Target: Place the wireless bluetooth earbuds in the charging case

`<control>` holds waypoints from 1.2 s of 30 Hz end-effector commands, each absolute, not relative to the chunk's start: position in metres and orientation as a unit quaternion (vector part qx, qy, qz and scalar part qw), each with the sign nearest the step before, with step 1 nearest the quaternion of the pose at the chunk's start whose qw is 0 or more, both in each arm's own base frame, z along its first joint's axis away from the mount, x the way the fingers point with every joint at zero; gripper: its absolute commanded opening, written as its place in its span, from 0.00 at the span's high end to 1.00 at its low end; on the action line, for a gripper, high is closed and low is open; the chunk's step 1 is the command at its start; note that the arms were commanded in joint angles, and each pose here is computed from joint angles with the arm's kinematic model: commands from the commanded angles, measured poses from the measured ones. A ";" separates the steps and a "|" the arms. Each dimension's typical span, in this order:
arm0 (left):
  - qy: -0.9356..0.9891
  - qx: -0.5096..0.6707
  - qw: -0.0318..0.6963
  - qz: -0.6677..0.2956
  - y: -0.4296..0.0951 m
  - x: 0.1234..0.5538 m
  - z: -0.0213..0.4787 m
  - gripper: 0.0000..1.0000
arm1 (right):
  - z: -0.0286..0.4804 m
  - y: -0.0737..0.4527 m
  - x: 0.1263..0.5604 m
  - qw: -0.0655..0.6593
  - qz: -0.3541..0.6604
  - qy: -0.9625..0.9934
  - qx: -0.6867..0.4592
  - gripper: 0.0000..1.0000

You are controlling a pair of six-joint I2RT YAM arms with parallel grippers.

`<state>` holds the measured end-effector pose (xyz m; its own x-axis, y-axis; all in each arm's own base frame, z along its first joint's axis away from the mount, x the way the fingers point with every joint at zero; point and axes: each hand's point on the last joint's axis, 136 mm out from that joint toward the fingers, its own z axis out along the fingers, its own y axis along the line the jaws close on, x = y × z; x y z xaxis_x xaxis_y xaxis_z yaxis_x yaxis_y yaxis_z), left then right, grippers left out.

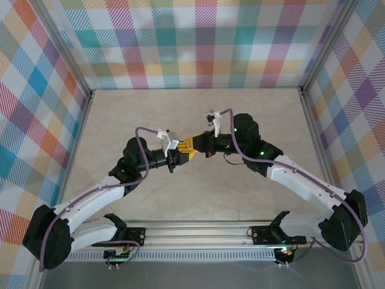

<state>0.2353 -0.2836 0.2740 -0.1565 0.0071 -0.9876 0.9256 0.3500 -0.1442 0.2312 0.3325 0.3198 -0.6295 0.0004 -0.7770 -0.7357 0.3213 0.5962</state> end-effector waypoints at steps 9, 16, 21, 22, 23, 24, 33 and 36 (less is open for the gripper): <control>0.586 0.365 0.573 -0.441 -0.281 0.230 0.310 1.00 | 0.338 0.330 0.229 0.381 0.517 0.719 -0.266 0.95; 0.584 0.356 0.578 -0.445 -0.281 0.232 0.315 1.00 | 0.337 0.332 0.228 0.378 0.524 0.719 -0.255 0.95; 0.581 0.350 0.583 -0.447 -0.279 0.232 0.320 1.00 | 0.323 0.328 0.233 0.378 0.502 0.739 -0.241 0.89; 0.580 0.350 0.584 -0.447 -0.279 0.231 0.322 1.00 | 0.320 0.326 0.233 0.379 0.497 0.743 -0.239 0.88; 0.579 0.349 0.586 -0.447 -0.278 0.231 0.322 1.00 | 0.318 0.325 0.235 0.381 0.492 0.746 -0.237 0.88; 0.579 0.349 0.586 -0.447 -0.278 0.231 0.323 1.00 | 0.315 0.324 0.235 0.381 0.488 0.749 -0.237 0.87; 0.578 0.347 0.590 -0.445 -0.276 0.229 0.326 1.00 | 0.307 0.325 0.235 0.377 0.480 0.754 -0.243 0.92; 0.579 0.346 0.590 -0.444 -0.275 0.230 0.327 1.00 | 0.304 0.325 0.235 0.376 0.476 0.757 -0.243 0.92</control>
